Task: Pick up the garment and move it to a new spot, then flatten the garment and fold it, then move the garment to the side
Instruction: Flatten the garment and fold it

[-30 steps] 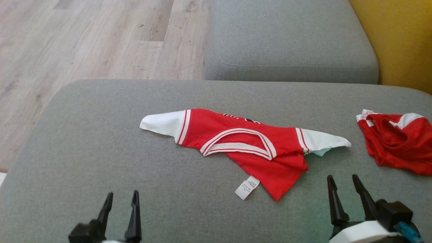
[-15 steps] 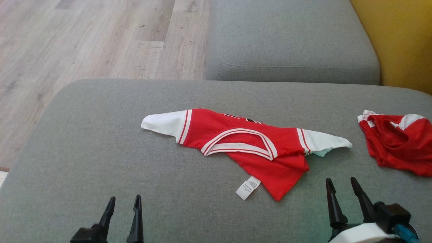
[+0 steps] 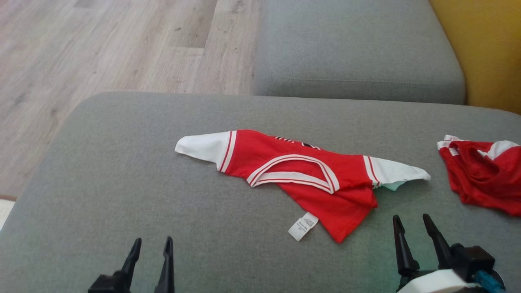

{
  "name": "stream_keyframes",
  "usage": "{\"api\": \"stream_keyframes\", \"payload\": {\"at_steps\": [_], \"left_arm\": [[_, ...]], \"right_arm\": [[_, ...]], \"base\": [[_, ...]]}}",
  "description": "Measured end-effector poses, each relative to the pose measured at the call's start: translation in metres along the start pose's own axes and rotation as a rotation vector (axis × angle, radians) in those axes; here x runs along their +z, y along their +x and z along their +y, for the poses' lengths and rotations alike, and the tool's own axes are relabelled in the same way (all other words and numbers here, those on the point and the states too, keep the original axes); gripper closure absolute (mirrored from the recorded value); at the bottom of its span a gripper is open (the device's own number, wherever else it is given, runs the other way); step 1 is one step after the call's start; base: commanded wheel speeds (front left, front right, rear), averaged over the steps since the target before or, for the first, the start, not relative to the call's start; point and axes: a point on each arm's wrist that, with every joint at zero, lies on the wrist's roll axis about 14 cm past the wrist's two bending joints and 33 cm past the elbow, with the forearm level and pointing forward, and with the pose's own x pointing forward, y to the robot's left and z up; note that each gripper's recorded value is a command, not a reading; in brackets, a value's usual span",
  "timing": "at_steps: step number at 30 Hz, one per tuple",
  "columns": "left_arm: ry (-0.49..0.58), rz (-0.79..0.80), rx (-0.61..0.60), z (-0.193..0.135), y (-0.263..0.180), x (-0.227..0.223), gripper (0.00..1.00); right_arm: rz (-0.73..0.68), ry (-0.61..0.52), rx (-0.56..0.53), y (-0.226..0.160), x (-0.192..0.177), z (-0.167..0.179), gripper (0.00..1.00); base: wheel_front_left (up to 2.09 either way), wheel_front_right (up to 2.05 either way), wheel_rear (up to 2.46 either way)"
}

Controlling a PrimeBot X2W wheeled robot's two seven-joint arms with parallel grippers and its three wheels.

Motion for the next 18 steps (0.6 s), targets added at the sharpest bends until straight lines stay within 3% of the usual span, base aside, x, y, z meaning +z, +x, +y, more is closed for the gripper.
{"api": "stream_keyframes", "payload": {"at_steps": [6, 18], "left_arm": [[0.008, 0.019, 0.007, 0.000, -0.002, -0.004, 0.00], [-0.026, 0.066, 0.091, 0.013, 0.001, -0.016, 0.00]], "right_arm": [[0.054, -0.069, 0.022, 0.010, -0.010, 0.002, 0.00], [0.263, -0.259, 0.117, 0.075, -0.053, 0.015, 0.00]], "base": [[0.00, 0.00, 0.00], [0.00, 0.00, 0.00]]}}
